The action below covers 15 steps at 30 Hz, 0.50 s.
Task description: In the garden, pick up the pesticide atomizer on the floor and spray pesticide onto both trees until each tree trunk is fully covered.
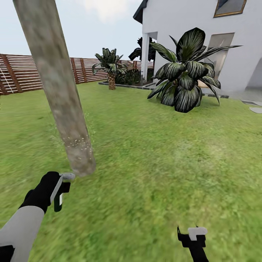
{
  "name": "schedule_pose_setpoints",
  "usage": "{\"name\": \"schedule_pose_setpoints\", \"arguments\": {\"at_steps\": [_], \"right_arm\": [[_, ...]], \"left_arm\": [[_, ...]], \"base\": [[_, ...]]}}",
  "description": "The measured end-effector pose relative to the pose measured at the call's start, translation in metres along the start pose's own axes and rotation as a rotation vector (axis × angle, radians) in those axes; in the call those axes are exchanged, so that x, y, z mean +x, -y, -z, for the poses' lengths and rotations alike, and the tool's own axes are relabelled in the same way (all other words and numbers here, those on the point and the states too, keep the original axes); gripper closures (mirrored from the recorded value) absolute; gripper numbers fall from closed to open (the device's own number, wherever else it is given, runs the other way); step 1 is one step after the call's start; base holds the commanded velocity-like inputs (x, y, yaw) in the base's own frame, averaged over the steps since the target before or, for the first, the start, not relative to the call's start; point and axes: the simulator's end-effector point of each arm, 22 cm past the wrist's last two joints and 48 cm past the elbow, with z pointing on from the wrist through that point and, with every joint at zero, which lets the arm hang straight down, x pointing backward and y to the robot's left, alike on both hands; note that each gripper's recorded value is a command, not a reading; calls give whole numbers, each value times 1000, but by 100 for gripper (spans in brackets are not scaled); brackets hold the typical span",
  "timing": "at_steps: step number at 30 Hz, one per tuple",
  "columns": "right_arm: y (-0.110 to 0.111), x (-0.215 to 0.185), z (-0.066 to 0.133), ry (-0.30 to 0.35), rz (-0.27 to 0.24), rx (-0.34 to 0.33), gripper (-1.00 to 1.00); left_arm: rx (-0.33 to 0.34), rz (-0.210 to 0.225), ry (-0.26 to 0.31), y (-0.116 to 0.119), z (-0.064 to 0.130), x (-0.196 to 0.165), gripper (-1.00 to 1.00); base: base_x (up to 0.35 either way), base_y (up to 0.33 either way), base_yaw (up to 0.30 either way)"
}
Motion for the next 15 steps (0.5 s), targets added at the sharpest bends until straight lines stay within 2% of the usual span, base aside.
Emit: {"name": "schedule_pose_setpoints", "arguments": {"at_steps": [1, 3, 4, 5, 6, 7, 8, 10, 12, 13, 15], "right_arm": [[0, 0, 0, -1, 0, 0, -100], [1, 0, 0, 0, 0, 0, -100], [0, 0, 0, 1, 0, -1, -100], [0, -1, -1, 1, 1, -2, -100], [-1, -1, -1, 1, 4, -5, -100], [-8, -3, -1, 7, 45, -38, -100], [-13, -5, -1, 14, 76, -63, -100], [-40, -13, 0, 54, 206, -170, -100], [-77, -22, 4, 94, 313, -329, -100], [-99, -23, 9, 96, 356, -432, -100], [-137, -19, 22, 54, 414, -634, -100]], "left_arm": [[2, -6, 4, 1, -4, 6, 100], [11, -24, 48, 6, -15, 16, 100], [31, -47, 67, 13, -20, 23, 100], [66, -84, 79, 26, -25, 33, 100], [108, -142, 90, 43, -29, 44, 100], [163, -257, 120, 64, -32, 55, 100], [188, -326, 141, 74, -32, 58, 100], [330, -507, 182, 112, -31, 77, 100], [487, -677, 187, 145, -24, 104, 100], [546, -766, 183, 156, -19, 116, 100], [656, -936, 141, 171, -9, 145, 100]], "base": [[-309, 115, 0], [-312, 107, 0], [-314, 103, 0], [-314, 102, 0], [-314, 102, 0], [-314, 101, 0], [-298, 86, 0], [-202, 36, 0], [-59, 9, 0], [-20, 3, 0], [-8, 1, 0]]}}
